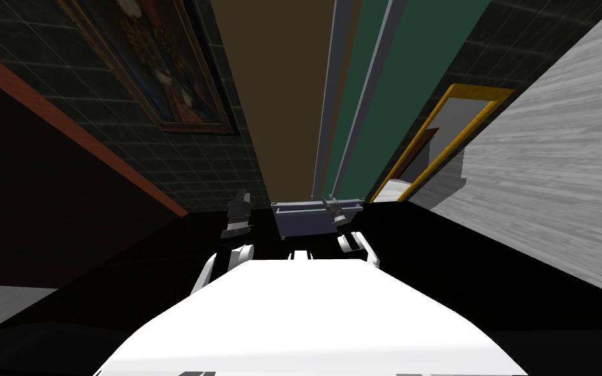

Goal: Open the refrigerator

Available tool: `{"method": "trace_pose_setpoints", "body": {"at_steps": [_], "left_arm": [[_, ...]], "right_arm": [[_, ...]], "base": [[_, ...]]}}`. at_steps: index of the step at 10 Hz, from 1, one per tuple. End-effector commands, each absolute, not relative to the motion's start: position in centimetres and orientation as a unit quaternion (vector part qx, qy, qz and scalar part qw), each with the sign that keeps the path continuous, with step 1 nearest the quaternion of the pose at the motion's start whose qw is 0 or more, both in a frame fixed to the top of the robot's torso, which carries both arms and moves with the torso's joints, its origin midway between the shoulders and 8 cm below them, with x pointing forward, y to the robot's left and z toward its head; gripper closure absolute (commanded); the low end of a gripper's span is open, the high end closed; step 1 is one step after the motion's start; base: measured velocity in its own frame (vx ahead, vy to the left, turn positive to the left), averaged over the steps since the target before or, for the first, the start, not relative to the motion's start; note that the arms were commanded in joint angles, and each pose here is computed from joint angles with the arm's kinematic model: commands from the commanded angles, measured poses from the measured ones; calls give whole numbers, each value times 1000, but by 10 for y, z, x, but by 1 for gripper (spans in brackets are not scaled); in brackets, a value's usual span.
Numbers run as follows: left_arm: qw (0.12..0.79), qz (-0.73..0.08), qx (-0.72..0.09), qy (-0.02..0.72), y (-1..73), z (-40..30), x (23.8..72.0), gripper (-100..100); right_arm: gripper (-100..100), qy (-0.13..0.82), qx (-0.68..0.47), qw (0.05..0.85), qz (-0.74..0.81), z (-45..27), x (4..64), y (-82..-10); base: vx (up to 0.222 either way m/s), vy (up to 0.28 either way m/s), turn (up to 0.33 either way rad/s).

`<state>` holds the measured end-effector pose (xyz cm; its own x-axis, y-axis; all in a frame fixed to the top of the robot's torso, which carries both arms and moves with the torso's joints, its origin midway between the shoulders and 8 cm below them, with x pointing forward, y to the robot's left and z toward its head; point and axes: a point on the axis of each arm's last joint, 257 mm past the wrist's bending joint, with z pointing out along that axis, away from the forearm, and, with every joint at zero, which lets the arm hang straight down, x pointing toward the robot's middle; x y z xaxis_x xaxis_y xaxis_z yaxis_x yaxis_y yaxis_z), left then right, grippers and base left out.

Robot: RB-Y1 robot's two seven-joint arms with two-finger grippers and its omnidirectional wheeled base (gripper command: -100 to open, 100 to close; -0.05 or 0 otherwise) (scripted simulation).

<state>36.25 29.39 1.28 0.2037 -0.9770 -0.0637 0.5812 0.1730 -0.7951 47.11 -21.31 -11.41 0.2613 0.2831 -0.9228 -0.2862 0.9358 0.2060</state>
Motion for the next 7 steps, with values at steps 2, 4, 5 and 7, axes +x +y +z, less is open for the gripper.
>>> {"method": "trace_pose_setpoints", "body": {"at_steps": [2,4,5,7], "left_arm": [[704,-554,-327,303,294,13,362,0],[704,-554,-327,303,294,13,362,0],[704,-554,-327,303,294,13,362,0],[704,-554,-327,303,294,13,362,0]], "right_arm": [[-100,596,-32,791,135,-127,483,-207],[-100,605,-52,787,108,-135,492,-204],[-100,613,-70,782,84,-143,500,-201],[-100,621,-91,777,57,-151,508,-198]], "base": [[-1,-7,-4],[-1,-7,-4],[-1,-7,-8],[-1,-6,-5]]}}
